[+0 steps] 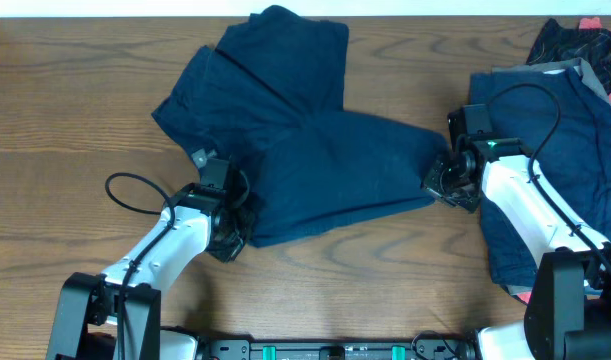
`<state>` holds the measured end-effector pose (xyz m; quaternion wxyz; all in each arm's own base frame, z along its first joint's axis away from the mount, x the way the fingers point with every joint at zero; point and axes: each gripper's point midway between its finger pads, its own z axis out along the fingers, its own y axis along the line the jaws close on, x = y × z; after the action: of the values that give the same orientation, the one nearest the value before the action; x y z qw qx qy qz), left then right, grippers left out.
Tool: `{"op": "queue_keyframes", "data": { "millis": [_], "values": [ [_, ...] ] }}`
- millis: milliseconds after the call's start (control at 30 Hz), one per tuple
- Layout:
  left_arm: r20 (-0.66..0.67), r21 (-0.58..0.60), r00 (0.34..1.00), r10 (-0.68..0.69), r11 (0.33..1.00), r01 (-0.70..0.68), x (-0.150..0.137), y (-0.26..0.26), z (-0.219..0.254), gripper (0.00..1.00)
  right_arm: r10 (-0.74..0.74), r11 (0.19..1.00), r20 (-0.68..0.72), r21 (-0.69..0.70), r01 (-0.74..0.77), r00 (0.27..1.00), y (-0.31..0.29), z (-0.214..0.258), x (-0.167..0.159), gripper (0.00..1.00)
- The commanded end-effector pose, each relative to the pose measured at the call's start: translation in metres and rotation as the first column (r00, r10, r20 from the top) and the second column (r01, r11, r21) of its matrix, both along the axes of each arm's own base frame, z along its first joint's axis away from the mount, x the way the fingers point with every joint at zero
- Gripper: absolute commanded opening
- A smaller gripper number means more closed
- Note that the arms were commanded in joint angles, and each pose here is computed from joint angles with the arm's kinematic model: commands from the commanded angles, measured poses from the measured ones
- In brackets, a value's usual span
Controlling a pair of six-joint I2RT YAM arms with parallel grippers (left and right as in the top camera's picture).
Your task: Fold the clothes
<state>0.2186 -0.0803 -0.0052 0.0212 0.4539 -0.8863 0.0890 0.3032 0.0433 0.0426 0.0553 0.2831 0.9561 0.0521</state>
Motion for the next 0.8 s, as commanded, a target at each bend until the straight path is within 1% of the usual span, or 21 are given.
{"op": "queue_keyframes", "data": {
  "millis": [0,67,167,267,333,433,567,667,767],
  "values": [
    [-0.106,0.096,0.989,-0.107,0.988,0.117,-0.035,0.023,-0.006,0.05,0.011,0.999,-0.018,-0.053,-0.012,1.000,-0.007,-0.001,-0.006,0.01],
    [-0.122,0.076,0.978,-0.171,0.981,0.181,-0.046,0.022,0.009,0.06,0.013,0.999,-0.035,-0.045,-0.014,0.999,-0.007,0.001,-0.011,0.01],
    [-0.094,0.044,0.963,-0.253,0.965,0.258,-0.063,0.021,0.038,0.06,0.014,0.999,-0.031,-0.041,-0.015,0.999,-0.008,0.013,-0.019,0.01],
    [-0.017,0.039,0.957,-0.290,0.956,0.291,-0.076,0.023,0.065,0.06,0.035,0.999,0.034,-0.012,-0.035,0.999,-0.007,0.034,-0.019,0.01],
    [0.065,0.047,0.950,-0.306,0.952,0.303,-0.082,0.024,0.083,0.06,0.030,1.000,0.091,-0.002,-0.030,0.995,-0.009,0.053,-0.020,0.01],
    [0.219,0.060,0.927,-0.304,0.953,0.298,-0.083,0.025,0.108,0.06,0.021,1.000,0.189,0.002,-0.022,0.982,-0.014,0.083,-0.024,0.01],
    [0.398,0.060,0.874,-0.278,0.959,0.277,-0.083,0.023,0.136,0.06,0.086,0.996,0.348,-0.020,-0.085,0.934,-0.014,0.124,-0.028,0.01],
    [0.471,0.031,0.848,-0.243,0.965,0.260,-0.085,0.020,0.148,0.06,0.145,0.989,0.448,-0.057,-0.134,0.882,-0.014,0.151,-0.031,0.01],
    [0.484,-0.003,0.856,-0.182,0.978,0.210,-0.085,0.019,0.151,0.06,0.200,0.980,0.537,-0.103,-0.172,0.820,-0.014,0.175,-0.026,0.01]
  ]
}}
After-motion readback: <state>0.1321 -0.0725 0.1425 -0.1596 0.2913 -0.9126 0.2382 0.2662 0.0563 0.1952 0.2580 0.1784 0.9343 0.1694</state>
